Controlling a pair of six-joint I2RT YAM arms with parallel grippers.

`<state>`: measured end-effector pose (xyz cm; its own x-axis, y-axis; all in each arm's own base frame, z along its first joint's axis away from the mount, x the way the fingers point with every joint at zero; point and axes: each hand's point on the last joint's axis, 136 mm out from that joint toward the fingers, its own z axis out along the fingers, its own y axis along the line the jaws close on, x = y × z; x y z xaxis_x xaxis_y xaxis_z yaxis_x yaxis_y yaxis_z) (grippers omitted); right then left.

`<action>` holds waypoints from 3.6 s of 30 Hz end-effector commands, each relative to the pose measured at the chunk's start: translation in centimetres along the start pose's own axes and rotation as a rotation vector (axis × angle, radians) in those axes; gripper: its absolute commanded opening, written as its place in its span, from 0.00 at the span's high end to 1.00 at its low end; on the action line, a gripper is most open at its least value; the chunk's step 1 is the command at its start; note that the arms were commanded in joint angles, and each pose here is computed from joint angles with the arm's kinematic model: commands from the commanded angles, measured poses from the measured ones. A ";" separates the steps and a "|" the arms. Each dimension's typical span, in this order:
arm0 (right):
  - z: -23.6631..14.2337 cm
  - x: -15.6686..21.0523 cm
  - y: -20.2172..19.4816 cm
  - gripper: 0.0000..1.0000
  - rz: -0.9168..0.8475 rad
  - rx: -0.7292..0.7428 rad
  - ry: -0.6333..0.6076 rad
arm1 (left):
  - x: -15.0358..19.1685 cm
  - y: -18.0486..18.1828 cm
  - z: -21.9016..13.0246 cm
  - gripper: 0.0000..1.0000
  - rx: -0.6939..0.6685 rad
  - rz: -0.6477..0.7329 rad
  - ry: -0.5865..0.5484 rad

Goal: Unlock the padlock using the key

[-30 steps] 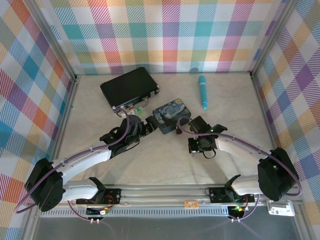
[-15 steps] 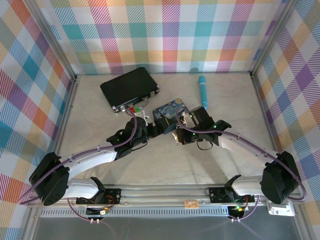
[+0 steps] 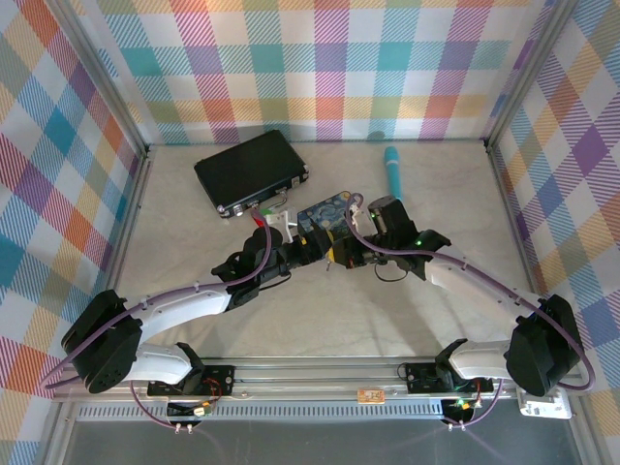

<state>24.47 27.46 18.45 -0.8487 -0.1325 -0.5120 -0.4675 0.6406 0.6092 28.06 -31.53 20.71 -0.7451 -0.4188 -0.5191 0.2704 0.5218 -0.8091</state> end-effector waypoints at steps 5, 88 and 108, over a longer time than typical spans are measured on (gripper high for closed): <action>-0.5 -1.8 1.6 1.00 0.017 -0.096 -0.057 | 0.2 -1.0 -0.1 0.53 0.056 0.002 -0.008; -3.0 -3.3 5.3 1.00 -0.179 -0.460 -0.290 | -4.0 -5.3 -4.7 0.18 0.194 0.200 -0.171; -3.2 -2.8 5.0 1.00 -0.197 -0.423 -0.213 | -3.6 -6.0 -3.6 0.74 0.273 0.182 -0.070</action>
<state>23.53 28.57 23.74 -0.7131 -0.0391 -0.6999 -0.6806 0.2781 0.6779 26.96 -30.09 26.47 -0.6509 -0.3865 -0.6534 0.5098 0.4153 -0.7534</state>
